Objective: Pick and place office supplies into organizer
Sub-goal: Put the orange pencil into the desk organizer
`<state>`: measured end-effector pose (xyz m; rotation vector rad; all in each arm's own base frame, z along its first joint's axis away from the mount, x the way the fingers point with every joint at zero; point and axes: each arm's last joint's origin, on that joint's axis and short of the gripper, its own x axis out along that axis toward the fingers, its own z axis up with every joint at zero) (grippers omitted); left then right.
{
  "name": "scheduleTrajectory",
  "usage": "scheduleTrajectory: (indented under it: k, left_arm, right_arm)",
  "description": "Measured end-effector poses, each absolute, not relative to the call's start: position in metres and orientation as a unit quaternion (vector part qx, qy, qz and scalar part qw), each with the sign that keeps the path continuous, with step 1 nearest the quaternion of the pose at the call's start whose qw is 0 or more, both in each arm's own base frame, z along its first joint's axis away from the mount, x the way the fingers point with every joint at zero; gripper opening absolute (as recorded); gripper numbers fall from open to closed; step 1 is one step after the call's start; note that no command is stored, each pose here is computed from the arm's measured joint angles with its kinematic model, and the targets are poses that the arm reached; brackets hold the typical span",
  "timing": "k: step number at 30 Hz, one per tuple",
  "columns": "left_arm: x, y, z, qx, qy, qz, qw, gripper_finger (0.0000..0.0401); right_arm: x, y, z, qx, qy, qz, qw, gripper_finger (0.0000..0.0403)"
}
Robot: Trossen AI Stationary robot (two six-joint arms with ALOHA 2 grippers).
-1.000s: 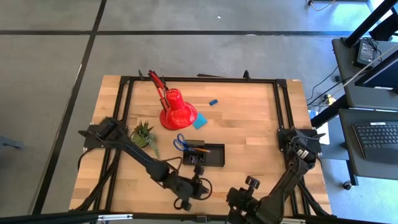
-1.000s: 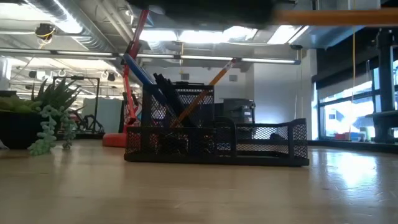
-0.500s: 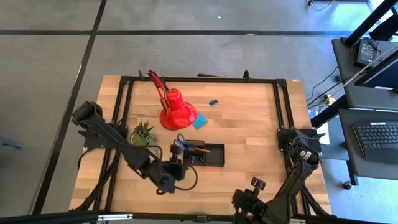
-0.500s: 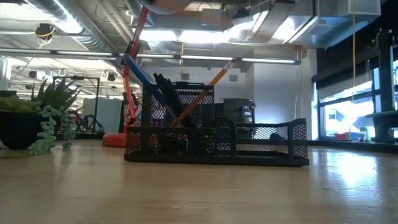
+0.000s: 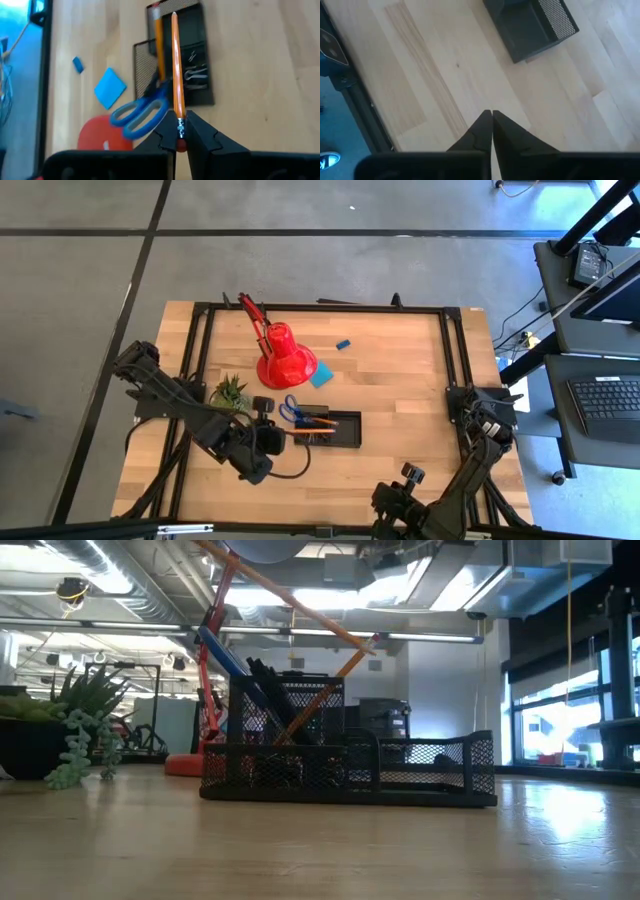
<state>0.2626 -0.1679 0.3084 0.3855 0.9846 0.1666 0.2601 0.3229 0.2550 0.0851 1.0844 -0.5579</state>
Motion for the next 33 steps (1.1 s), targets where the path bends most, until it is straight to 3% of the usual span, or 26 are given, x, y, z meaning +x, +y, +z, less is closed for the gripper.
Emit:
scheduleTrajectory:
  k: [10, 26, 33]
  left_arm:
    - [0.252, -0.156, 0.323, 0.177, 0.526, 0.096, 0.826, 0.0012]
    - [0.261, -0.139, 0.321, 0.176, 0.541, 0.121, 0.813, 0.0012]
    - [0.275, -0.125, 0.320, 0.164, 0.549, 0.085, 0.815, 0.0012]
  right_arm:
    - [0.260, 0.322, 0.255, 0.040, 0.509, -0.262, 0.819, 0.0016]
    - [0.261, 0.322, 0.256, 0.040, 0.509, -0.262, 0.819, 0.0021]
    - [0.261, 0.322, 0.256, 0.040, 0.509, -0.262, 0.819, 0.0011]
